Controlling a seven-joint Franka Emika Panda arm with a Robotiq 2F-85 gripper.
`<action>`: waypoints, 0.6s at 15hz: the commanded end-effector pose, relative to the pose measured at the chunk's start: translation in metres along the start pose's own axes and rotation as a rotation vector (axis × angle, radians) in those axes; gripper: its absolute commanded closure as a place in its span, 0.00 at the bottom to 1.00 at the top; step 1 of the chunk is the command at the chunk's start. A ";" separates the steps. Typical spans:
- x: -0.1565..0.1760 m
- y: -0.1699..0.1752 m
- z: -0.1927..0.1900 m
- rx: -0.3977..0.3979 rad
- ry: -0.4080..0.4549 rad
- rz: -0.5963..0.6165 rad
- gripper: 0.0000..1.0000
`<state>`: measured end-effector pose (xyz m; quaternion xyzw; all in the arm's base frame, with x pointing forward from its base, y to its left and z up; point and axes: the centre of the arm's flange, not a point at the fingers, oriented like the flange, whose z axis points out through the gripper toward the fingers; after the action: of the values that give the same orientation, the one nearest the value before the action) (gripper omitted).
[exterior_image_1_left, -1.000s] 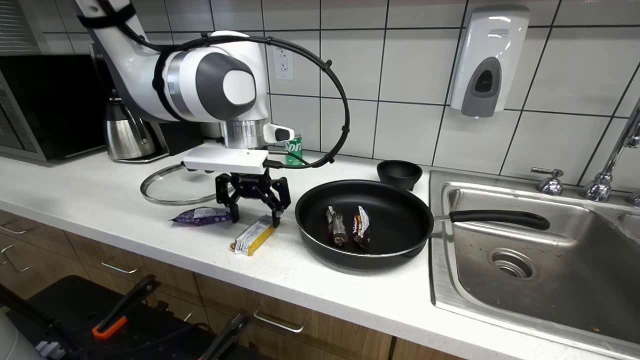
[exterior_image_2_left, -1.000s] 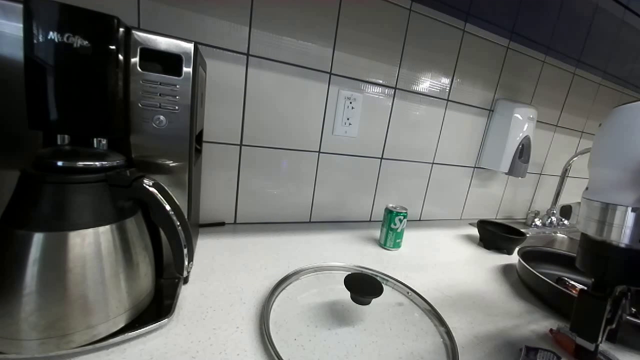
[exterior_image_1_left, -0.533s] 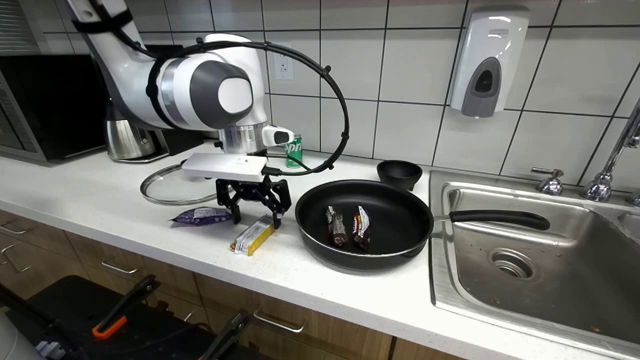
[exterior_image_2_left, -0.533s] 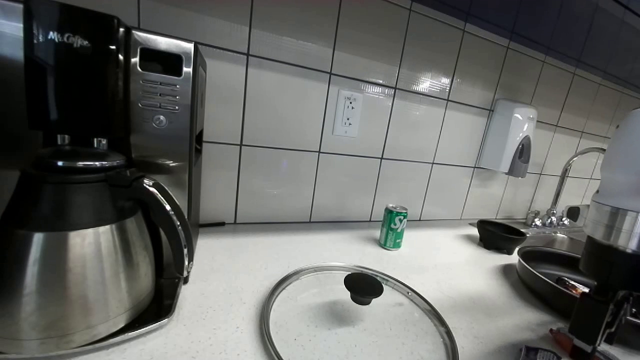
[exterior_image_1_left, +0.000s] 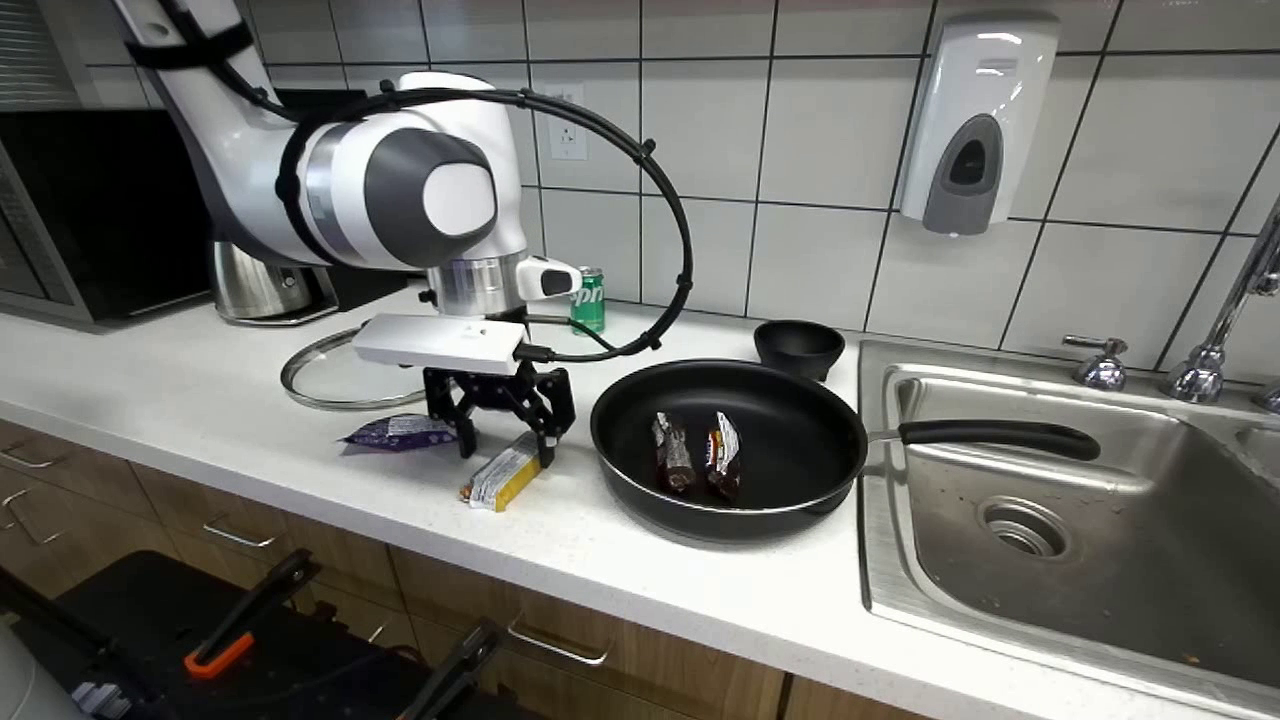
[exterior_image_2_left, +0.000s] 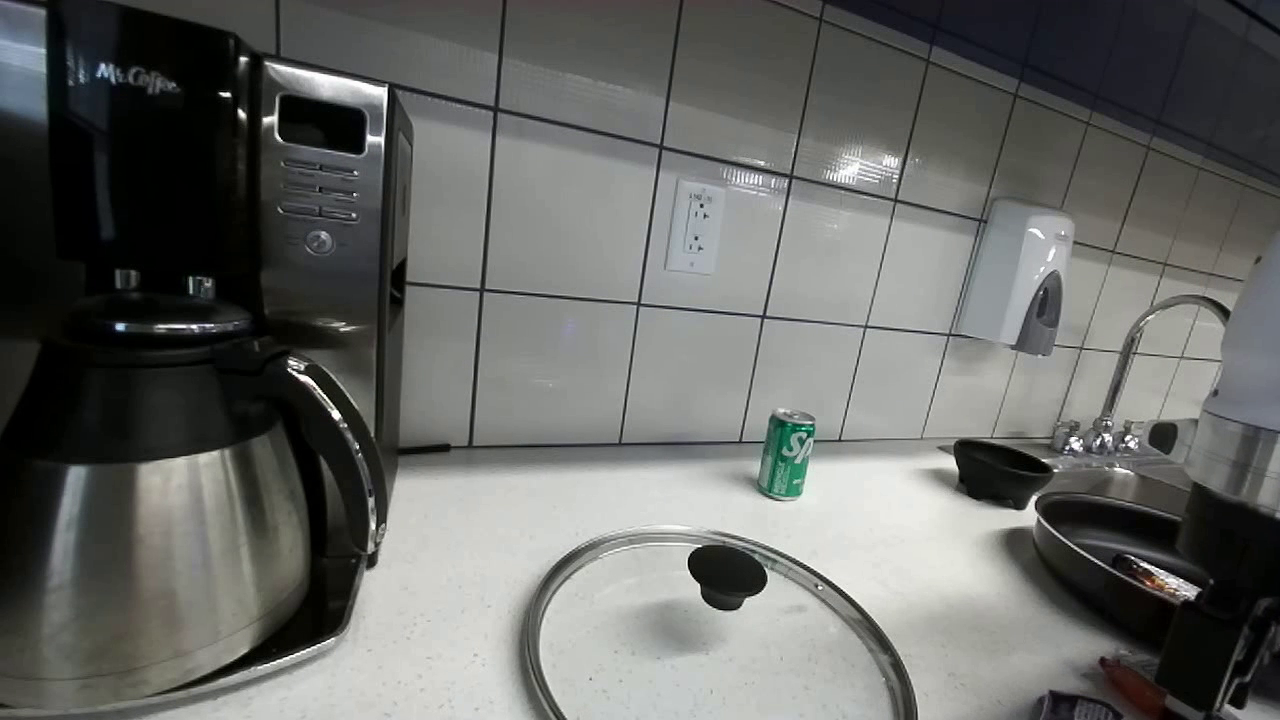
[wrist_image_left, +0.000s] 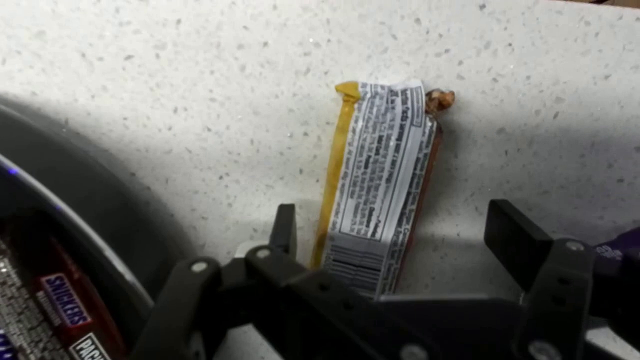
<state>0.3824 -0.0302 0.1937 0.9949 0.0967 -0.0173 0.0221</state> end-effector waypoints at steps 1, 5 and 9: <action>-0.014 0.001 -0.011 -0.011 0.028 0.009 0.34; -0.013 0.002 -0.013 -0.015 0.040 0.012 0.66; -0.013 0.002 -0.018 -0.017 0.059 0.006 0.84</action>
<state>0.3834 -0.0335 0.1995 0.9953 0.0933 -0.0058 0.0237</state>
